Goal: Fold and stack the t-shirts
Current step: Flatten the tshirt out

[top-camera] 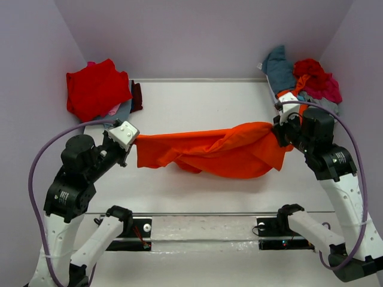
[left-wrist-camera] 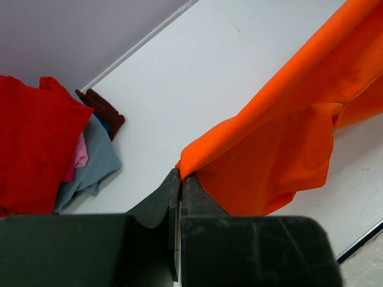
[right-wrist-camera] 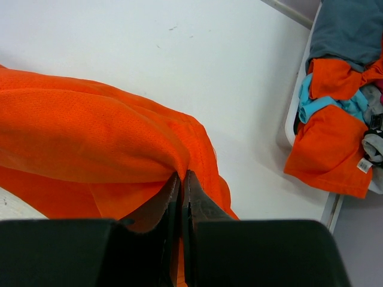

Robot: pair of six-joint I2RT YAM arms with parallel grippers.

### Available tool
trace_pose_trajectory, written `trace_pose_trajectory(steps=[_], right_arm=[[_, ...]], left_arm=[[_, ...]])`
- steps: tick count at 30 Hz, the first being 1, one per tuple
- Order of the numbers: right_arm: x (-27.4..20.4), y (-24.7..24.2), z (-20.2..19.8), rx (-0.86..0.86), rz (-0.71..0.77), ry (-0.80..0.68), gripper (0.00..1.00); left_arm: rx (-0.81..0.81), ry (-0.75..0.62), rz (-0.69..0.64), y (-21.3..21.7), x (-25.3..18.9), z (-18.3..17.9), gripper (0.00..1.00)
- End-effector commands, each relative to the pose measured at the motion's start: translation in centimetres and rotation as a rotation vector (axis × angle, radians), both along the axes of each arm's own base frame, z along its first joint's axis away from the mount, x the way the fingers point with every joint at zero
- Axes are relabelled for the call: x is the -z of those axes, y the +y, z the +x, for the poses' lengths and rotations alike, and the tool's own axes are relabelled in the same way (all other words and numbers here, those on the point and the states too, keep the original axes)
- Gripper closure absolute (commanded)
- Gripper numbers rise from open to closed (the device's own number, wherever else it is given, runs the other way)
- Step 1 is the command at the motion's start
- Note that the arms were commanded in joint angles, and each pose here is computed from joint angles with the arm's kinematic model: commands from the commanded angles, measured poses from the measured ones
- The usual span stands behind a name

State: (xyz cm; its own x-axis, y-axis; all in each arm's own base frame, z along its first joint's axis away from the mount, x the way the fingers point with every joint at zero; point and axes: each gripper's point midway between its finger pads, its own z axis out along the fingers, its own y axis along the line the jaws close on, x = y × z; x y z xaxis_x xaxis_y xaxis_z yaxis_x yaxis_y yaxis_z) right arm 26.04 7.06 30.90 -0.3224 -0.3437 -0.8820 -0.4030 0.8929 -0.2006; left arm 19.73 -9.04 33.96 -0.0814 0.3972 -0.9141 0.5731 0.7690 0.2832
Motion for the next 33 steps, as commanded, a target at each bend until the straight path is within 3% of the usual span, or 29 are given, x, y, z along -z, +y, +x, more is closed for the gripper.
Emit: trace_pose_trajectory(steps=[1,9,26,33], right_arm=[[-3.6,0.2,-0.2,-0.026,0.022,-0.112,0.93],[-4.1,0.8,-1.6,-0.088,0.028,-0.129,0.93],[-8.2,1.7,-1.8,-0.147,0.05,-0.214,0.93],[-8.3,1.1,-0.2,-0.09,0.042,-0.247,0.93]], left_arm=[[0.022,-0.069,-0.007,0.1,-2.7,-0.8,0.94],[0.055,-0.133,-0.03,0.0,-5.8,-2.1,0.94],[-0.029,-0.331,-0.056,2.0,-12.8,-3.4,0.94],[-0.085,-0.334,-0.056,2.3,-12.1,-1.0,0.94]])
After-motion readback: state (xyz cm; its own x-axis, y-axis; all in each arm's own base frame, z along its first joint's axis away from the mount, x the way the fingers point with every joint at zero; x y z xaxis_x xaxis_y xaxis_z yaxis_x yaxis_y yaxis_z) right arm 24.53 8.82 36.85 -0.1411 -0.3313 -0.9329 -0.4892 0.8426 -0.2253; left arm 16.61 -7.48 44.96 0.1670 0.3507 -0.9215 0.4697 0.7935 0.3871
